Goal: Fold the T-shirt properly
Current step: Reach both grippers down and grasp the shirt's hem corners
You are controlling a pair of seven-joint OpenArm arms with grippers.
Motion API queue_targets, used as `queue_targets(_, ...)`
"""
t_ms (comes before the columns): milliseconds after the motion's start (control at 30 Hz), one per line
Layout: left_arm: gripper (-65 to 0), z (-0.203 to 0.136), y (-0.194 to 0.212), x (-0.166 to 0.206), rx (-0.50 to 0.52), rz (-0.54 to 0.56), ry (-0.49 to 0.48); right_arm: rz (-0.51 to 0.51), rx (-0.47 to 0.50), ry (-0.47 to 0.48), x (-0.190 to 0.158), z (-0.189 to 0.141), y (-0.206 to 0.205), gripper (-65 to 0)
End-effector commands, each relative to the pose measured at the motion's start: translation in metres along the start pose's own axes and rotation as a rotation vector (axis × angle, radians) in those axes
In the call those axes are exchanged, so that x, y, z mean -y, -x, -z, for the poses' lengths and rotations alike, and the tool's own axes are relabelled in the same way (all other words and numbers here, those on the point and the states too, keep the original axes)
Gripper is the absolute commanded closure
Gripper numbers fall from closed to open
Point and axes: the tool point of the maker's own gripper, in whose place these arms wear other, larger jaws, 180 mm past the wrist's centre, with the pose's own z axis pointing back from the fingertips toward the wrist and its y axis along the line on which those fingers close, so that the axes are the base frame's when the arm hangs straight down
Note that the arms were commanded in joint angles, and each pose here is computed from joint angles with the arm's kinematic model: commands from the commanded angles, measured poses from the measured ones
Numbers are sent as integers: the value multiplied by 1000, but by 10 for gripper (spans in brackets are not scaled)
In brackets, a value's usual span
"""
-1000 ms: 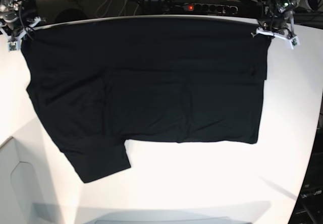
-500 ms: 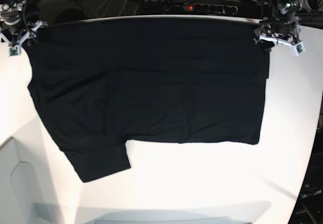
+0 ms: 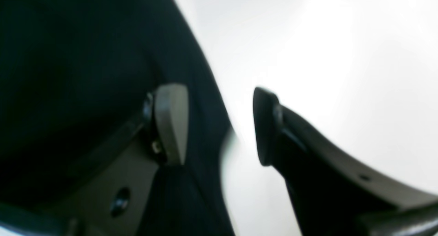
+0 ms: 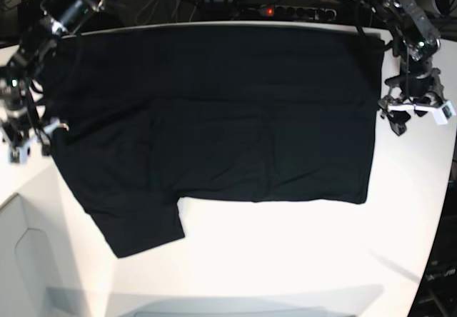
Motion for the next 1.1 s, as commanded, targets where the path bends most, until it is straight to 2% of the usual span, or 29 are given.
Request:
queue_targets(0, -434, 4, -23, 9, 71, -9, 25, -16, 53, -5, 4, 8, -25, -312)
queue_targets(100, -434, 28, -33, 21, 77, -58, 52, -19, 56, -91, -14, 40, -49, -313)
queue_targets(233, -434, 62, -32, 40, 34, -9, 67, 17, 54, -189, -32, 78, -70, -315)
queue_targets(467, -435, 106, -41, 57, -6, -16, 41, 120, 86, -228, -51, 124, -68, -315)
queue_targets(633, -435, 128, -45, 65, -43, -48, 48, 196, 100, -158, -39, 136, -53, -315)
queue_targets(733, -435, 141, -46, 85, -60, 10, 82, 216, 112, -154, -39, 139, -48, -315)
queue_targets(900, -435, 159, -38, 103, -5, 91, 103, 227, 118, -138, -38, 140, -45, -315)
queue_targets(1067, -435, 180, -16, 110, -46, 149, 103, 232, 91, -154, -49, 140, -30, -315)
